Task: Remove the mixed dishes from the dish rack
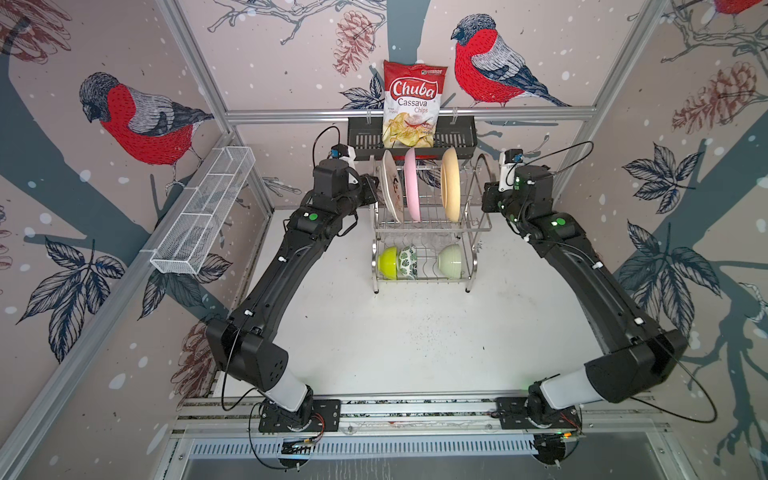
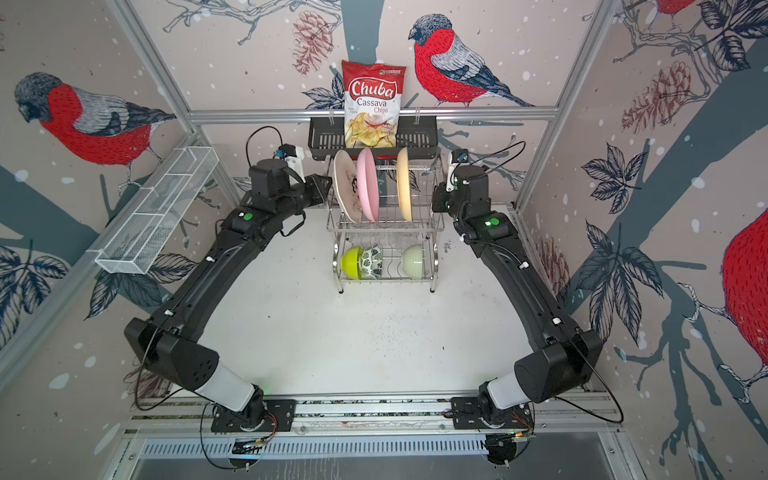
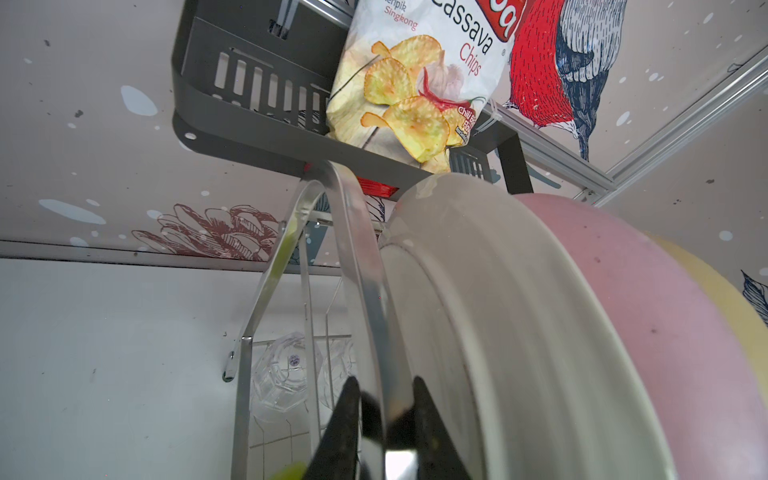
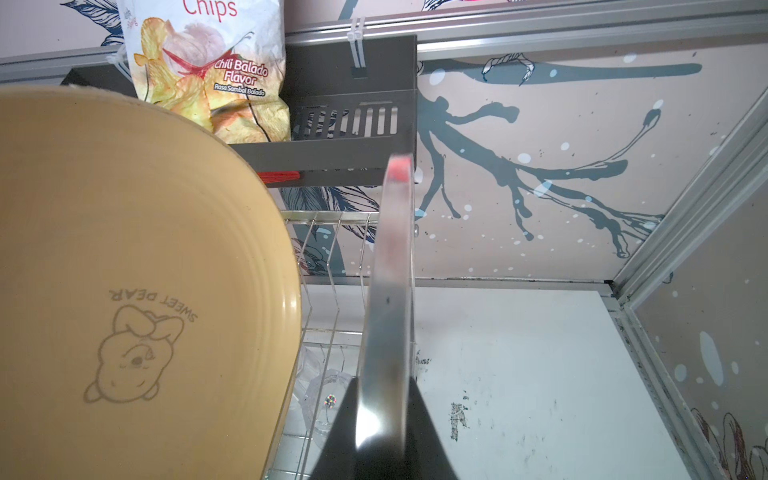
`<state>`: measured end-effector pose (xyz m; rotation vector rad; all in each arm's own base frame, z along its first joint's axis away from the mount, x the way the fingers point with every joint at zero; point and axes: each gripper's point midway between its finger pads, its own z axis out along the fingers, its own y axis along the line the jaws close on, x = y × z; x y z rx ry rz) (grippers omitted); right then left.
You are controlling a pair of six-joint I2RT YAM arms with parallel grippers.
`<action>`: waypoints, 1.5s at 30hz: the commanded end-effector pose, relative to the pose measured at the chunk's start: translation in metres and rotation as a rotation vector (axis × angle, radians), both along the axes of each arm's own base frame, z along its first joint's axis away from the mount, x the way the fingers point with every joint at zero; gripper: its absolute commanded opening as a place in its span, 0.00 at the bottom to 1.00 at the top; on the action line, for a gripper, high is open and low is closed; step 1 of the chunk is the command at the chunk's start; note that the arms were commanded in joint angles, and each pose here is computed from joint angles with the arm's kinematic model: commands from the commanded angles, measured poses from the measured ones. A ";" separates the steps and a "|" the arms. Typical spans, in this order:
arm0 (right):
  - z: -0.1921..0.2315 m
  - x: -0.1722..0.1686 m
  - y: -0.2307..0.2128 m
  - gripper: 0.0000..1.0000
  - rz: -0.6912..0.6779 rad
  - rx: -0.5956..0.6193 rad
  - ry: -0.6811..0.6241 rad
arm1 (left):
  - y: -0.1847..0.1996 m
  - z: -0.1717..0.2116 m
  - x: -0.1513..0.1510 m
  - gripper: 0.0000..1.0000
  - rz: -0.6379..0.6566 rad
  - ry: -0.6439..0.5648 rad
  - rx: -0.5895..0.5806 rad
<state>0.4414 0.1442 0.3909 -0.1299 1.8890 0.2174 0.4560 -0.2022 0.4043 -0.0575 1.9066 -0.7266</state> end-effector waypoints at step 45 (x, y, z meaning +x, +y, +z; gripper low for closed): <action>0.080 -0.059 0.092 0.51 0.415 0.230 -0.094 | 0.045 -0.029 -0.086 0.70 0.048 0.077 0.082</action>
